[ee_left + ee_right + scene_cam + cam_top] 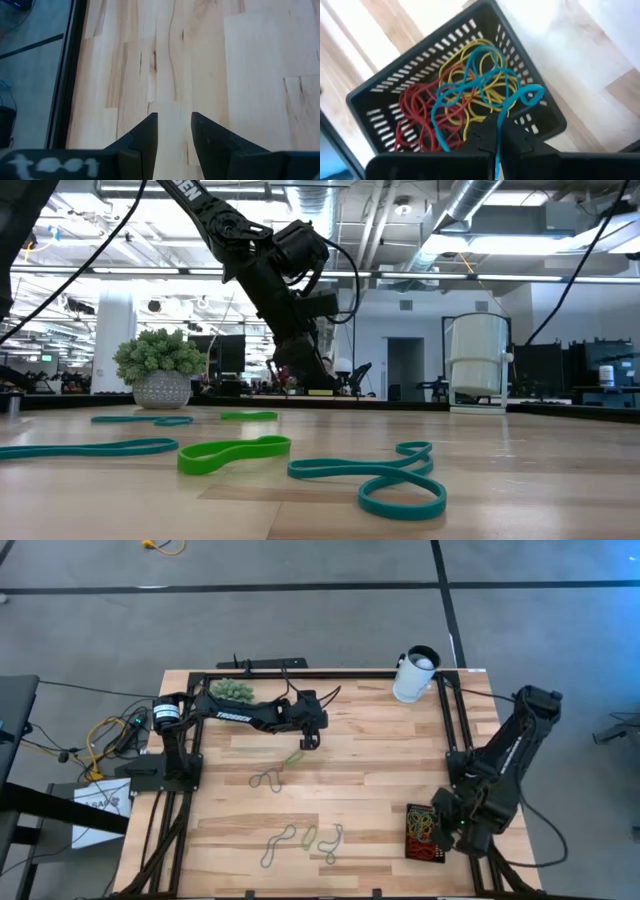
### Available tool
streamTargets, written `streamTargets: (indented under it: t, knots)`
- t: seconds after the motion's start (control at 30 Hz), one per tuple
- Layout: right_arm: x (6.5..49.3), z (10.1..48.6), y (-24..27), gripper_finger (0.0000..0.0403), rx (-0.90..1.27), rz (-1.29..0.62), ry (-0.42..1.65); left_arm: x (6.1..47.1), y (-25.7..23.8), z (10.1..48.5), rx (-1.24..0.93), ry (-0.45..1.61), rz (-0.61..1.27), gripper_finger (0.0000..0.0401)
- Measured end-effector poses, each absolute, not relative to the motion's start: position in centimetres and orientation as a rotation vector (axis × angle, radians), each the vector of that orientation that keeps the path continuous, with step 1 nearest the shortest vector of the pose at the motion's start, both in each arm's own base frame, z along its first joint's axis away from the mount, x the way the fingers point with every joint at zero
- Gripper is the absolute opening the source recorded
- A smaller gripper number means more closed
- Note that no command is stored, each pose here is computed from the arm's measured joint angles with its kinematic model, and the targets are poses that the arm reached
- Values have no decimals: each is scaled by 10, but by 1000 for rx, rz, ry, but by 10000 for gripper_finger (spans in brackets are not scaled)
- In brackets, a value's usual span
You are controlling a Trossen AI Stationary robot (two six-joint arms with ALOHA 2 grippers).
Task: Pick and place items into bin
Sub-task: Put the top blue rubberband into the black basket
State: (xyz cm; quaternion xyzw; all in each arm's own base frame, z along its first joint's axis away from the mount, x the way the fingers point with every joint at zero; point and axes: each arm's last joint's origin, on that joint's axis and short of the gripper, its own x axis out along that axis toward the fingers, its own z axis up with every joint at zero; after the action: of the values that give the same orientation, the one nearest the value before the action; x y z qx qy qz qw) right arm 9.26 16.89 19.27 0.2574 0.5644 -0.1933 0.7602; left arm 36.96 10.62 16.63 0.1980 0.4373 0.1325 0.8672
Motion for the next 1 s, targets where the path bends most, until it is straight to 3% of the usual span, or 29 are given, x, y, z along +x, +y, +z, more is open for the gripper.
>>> streamTargets:
  t: [0.37,0.8,1.0]
  knots:
    - [117,194,161,53,606,-419,1215,370,106,166,462,925,259,109]
    - [127,199,177,54,749,-225,1225,340,103,175,500,1207,375,109]
    - [119,193,159,54,606,-399,1270,337,103,188,516,1164,385,109]
